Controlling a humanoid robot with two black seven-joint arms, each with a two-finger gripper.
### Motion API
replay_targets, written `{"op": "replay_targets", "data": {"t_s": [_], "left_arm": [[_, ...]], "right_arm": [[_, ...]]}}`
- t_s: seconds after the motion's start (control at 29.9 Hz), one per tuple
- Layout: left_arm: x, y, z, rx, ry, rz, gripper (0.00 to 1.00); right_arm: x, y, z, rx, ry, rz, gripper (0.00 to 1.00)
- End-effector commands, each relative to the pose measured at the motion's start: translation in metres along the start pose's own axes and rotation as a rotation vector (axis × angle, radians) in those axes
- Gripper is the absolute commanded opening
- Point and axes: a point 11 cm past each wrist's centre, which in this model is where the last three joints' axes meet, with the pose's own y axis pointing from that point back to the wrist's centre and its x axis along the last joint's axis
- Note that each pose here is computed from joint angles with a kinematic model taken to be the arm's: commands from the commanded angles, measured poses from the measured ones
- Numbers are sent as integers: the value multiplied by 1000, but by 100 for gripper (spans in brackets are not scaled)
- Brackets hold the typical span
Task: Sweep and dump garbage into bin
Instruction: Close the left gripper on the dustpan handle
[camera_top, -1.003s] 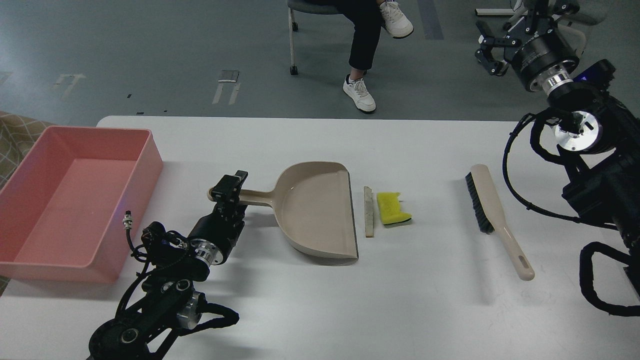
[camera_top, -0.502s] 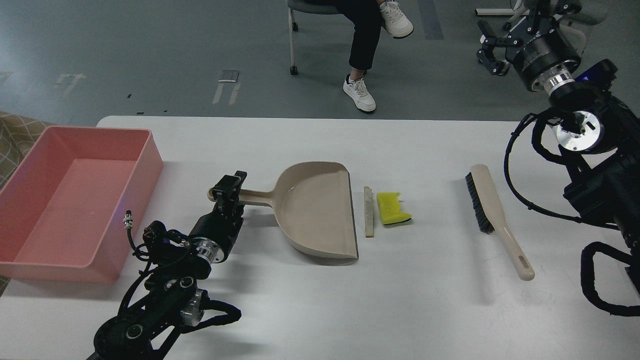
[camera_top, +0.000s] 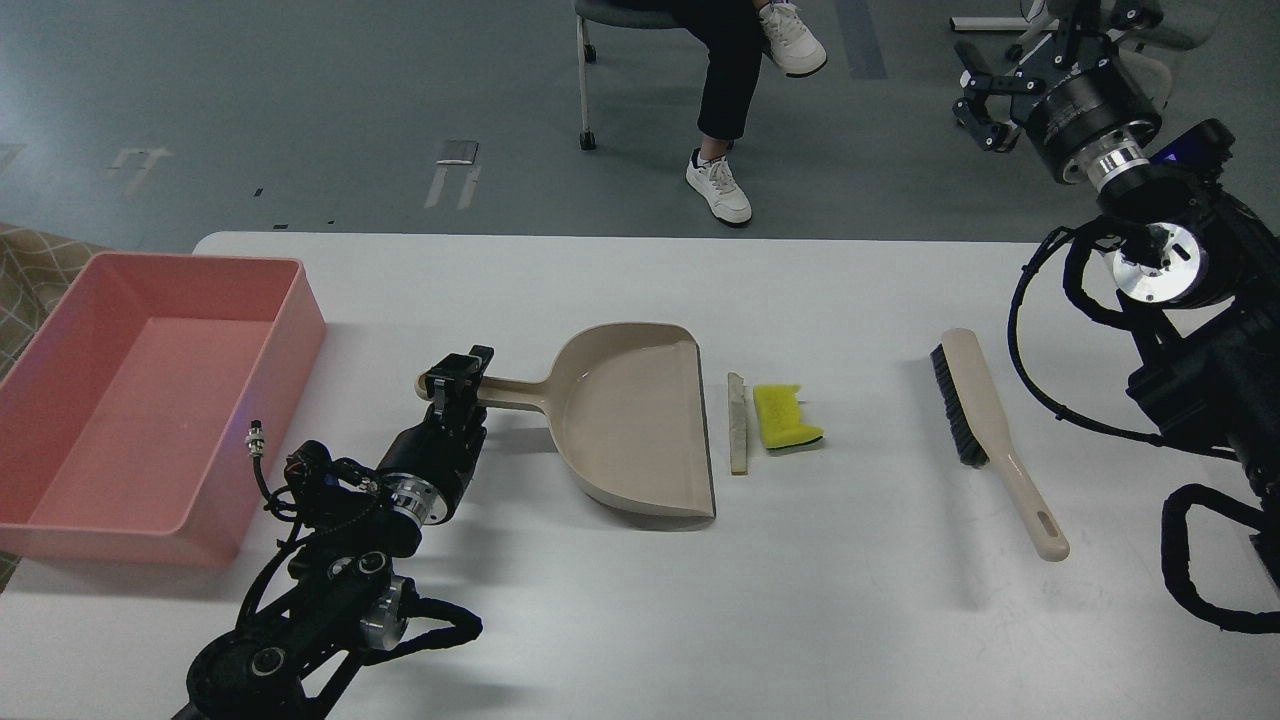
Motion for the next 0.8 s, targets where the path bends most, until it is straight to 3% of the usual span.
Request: {"op": "replay_targets", "data": {"t_s": [0.0,0.17,0.77], "left_arm": [[0,0,0,0,-2,-2,44],[0,0,0,0,-3,-2,34],[-1,0,0,-1,-5,-2,30]], "right_arm": [[0,0,0,-1,1,0,100],[0,0,0,1,0,-1,100],[0,0,-1,1,0,-1,100]]}}
